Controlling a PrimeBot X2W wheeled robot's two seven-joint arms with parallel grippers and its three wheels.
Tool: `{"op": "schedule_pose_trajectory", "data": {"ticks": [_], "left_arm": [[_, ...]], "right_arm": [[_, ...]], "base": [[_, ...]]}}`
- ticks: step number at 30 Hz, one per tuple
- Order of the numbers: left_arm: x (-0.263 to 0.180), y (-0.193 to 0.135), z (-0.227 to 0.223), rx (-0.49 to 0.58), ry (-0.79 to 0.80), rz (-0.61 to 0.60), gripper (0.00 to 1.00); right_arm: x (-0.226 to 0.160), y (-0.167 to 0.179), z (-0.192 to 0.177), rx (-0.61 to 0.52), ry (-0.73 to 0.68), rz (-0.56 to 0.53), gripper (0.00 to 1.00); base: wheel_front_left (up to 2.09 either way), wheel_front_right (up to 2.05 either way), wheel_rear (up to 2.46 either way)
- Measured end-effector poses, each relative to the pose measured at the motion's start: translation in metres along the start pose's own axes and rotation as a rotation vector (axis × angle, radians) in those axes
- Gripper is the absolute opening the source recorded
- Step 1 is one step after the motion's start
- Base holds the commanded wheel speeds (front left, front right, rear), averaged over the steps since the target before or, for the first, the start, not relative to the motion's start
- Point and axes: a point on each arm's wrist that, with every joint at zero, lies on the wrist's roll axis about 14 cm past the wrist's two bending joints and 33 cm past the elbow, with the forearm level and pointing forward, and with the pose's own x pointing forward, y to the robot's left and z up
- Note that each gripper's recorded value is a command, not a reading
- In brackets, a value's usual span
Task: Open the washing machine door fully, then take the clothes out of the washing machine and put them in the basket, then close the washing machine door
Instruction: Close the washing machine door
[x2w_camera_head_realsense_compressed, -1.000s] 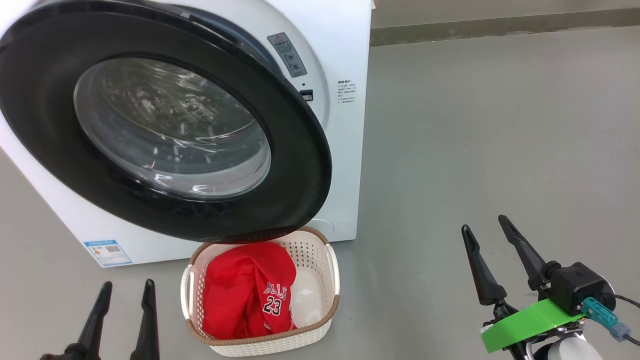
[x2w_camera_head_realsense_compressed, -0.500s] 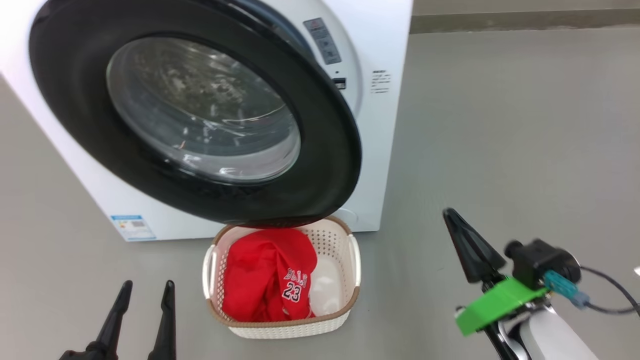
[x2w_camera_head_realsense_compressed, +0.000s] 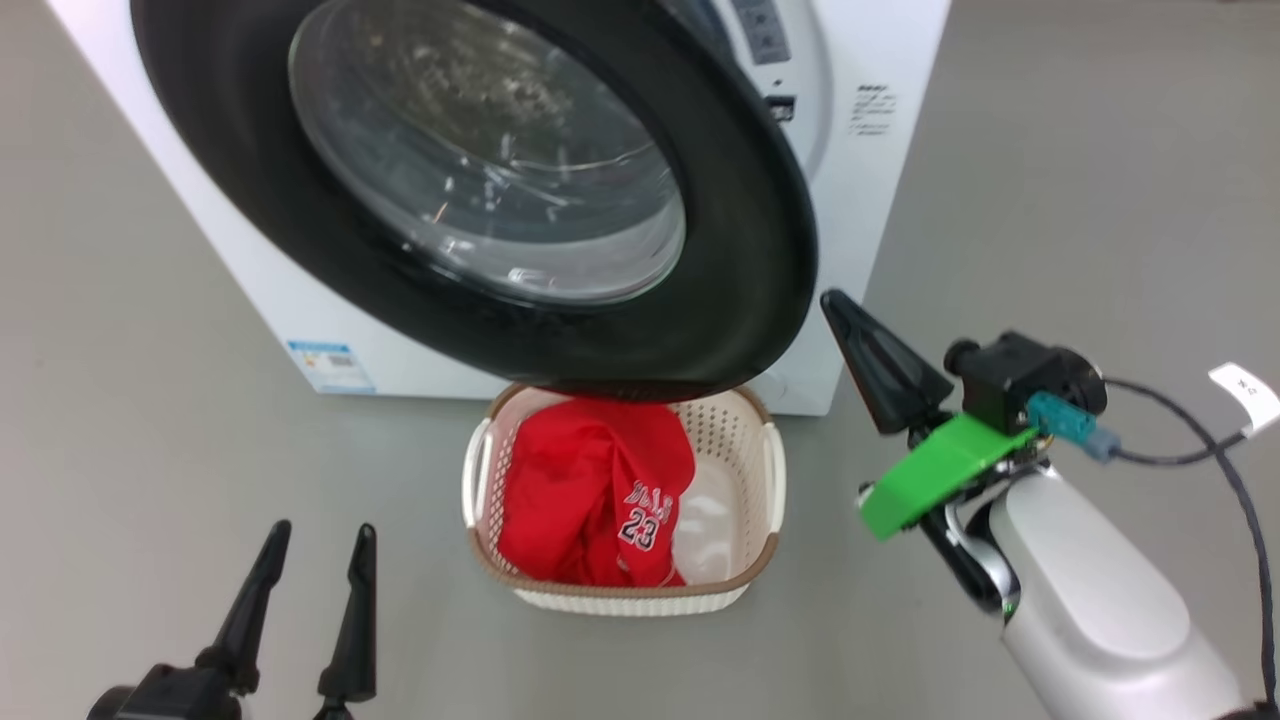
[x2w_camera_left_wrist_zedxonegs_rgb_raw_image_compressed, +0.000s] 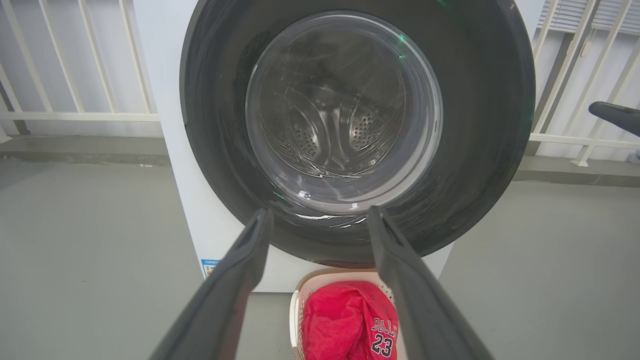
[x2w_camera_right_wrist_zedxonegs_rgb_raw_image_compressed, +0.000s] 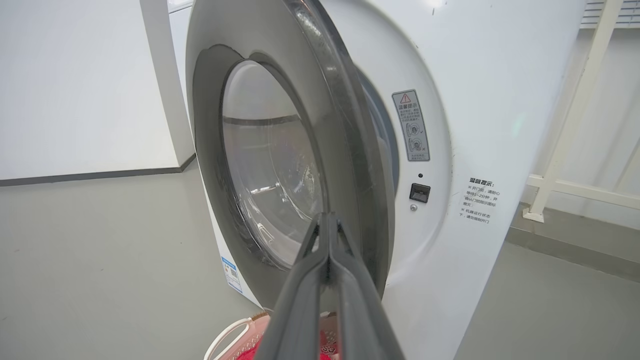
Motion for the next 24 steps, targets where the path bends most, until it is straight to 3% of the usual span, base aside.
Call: {"op": "schedule_pose_trajectory", "data": {"ticks": [24], "left_arm": [[0.031, 0.013, -0.029, 0.009, 0.078, 0.056, 1.0]], "right_arm": [[0.102, -0.009, -0.029, 0.019, 0.016, 0.085, 0.0]], "base": [[0.0, 0.0, 0.0]]}}
